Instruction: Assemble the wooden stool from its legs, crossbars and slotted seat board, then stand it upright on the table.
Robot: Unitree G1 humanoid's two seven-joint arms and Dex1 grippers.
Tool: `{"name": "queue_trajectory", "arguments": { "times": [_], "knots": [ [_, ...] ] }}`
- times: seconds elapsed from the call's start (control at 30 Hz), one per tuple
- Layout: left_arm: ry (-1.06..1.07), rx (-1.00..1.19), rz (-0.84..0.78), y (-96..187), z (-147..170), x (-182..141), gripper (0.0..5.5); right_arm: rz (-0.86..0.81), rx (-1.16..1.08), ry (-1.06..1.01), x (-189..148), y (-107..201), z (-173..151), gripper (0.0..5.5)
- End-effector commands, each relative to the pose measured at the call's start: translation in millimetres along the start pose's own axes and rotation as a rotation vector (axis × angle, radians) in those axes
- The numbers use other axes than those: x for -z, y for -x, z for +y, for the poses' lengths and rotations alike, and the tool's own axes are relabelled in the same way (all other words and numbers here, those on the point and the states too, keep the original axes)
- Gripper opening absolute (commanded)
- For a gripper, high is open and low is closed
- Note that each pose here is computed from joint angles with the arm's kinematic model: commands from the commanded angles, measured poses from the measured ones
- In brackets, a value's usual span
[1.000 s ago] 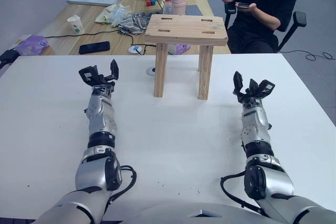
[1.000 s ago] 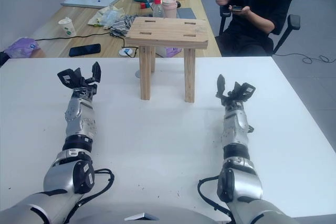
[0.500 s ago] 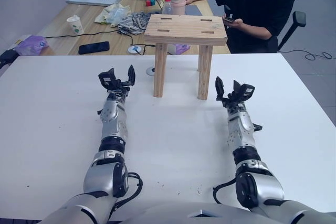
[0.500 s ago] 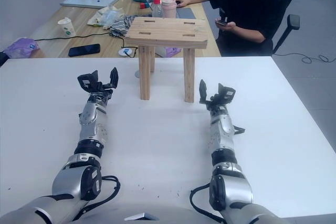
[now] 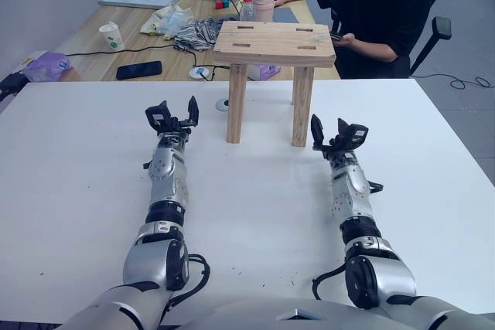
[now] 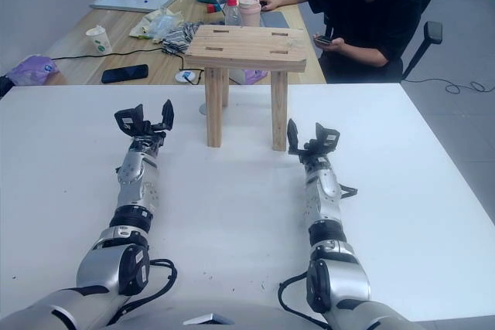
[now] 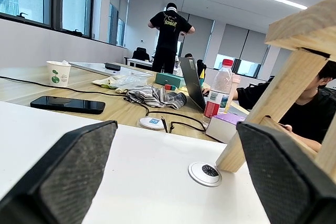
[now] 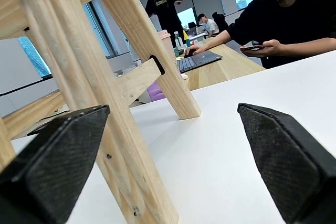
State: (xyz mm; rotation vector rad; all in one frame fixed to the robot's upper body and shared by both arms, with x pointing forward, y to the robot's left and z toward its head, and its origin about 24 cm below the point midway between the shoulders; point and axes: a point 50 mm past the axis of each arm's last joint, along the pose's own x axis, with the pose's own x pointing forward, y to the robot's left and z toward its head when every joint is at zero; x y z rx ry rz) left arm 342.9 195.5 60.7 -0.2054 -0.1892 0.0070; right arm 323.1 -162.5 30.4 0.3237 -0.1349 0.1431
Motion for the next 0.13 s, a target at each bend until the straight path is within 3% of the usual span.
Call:
{"name": "queue_trajectory", "arguments": {
  "times": [0.03, 0.13],
  "knots": [
    [-0.026, 0.000, -0.016, -6.1, 2.6, -7.3, 4.18, -0.002, -0.020, 0.032, -1.2, -1.3, 1.9, 4.52],
    [-0.022, 0.004, -0.013, -6.3, 1.4, -6.6, 4.18, -0.003, -0.019, 0.034, -0.6, -1.3, 2.7, 4.52]
  ]
}}
